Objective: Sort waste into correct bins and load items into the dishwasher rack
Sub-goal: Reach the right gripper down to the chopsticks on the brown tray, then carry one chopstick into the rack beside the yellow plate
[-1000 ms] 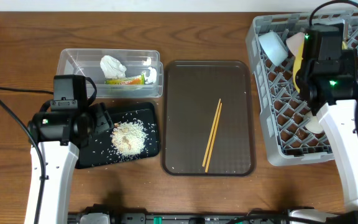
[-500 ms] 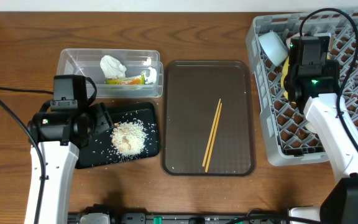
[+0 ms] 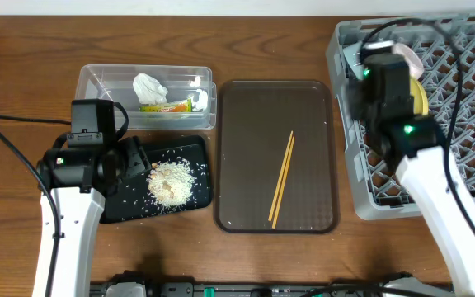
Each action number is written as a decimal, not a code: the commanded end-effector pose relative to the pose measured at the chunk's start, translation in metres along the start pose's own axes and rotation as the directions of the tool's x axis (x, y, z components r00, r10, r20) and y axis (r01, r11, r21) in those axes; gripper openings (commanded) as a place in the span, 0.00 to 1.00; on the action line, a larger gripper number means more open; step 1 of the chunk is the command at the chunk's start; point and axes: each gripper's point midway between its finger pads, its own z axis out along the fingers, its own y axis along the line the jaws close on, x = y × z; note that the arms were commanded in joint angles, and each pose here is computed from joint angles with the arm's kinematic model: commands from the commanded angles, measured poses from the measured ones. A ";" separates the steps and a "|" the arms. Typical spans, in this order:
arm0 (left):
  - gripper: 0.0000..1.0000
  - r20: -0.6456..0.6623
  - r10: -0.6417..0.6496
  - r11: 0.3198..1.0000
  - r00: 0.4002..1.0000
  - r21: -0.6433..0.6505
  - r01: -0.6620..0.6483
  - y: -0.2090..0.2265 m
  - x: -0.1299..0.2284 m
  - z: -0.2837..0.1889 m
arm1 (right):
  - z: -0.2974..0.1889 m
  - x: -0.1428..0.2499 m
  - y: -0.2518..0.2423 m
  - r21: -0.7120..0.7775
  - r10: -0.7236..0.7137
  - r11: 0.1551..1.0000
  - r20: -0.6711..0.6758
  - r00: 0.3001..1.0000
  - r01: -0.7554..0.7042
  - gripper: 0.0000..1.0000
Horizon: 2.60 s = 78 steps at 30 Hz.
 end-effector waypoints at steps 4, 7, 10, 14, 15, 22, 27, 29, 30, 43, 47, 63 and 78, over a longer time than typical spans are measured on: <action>0.73 0.009 -0.007 1.000 1.000 -0.007 0.007 0.002 -0.002 -0.002 | -0.008 0.063 0.096 -0.287 0.152 0.926 -0.309 0.939 -0.244 0.48; 0.73 0.009 -0.007 1.000 1.000 -0.007 0.007 0.002 -0.002 -0.002 | 0.001 0.113 0.115 -0.237 0.132 0.934 -0.467 0.874 -0.268 0.44; 0.73 0.009 -0.007 1.000 1.000 -0.007 0.007 0.002 -0.002 -0.002 | 0.012 0.162 0.130 -0.182 0.124 0.944 -0.581 0.805 -0.276 0.44; 0.73 0.009 -0.007 1.000 1.000 -0.007 0.007 0.002 -0.002 -0.002 | 0.021 0.196 0.154 -0.196 0.102 0.934 -0.653 0.751 -0.298 0.42; 0.73 0.009 -0.007 1.000 1.000 -0.007 0.007 0.002 -0.002 -0.002 | 0.022 0.201 0.159 -0.198 0.101 0.932 -0.664 0.741 -0.305 0.42; 0.73 0.008 -0.007 1.000 1.000 -0.007 0.007 0.002 -0.002 -0.002 | 0.033 0.230 0.180 -0.154 0.104 0.940 -0.720 0.687 -0.304 0.41; 0.73 0.008 -0.007 1.000 1.000 -0.007 0.007 0.002 -0.002 -0.002 | 0.040 0.248 0.177 -0.089 0.125 0.954 -0.750 0.650 -0.287 0.40; 0.73 0.008 -0.007 1.000 1.000 -0.007 0.007 0.002 -0.002 -0.002 | 0.040 0.249 0.177 -0.088 0.125 0.954 -0.750 0.649 -0.286 0.37; 0.73 0.008 -0.007 1.000 1.000 -0.007 0.007 0.002 -0.002 -0.002 | 0.041 0.248 0.177 -0.086 0.127 0.955 -0.747 0.653 -0.284 0.36; 0.73 0.008 -0.006 1.000 1.000 -0.007 0.006 0.002 -0.002 -0.002 | 0.046 0.243 0.163 -0.045 0.154 0.961 -0.727 0.669 -0.271 0.01; 0.73 0.008 -0.007 1.000 1.000 -0.007 0.007 0.002 -0.002 -0.002 | 0.048 0.224 0.148 -0.050 0.164 0.962 -0.686 0.709 -0.270 0.01; 0.73 0.009 -0.007 1.000 1.000 -0.007 0.007 0.002 -0.002 -0.002 | 0.027 0.074 0.006 -0.161 0.021 0.983 -0.400 0.916 -0.093 0.01; 0.73 0.009 -0.007 1.000 1.000 -0.007 0.007 0.002 -0.002 -0.002 | 0.069 0.087 -0.029 -0.106 0.008 0.993 -0.423 0.906 -0.058 0.10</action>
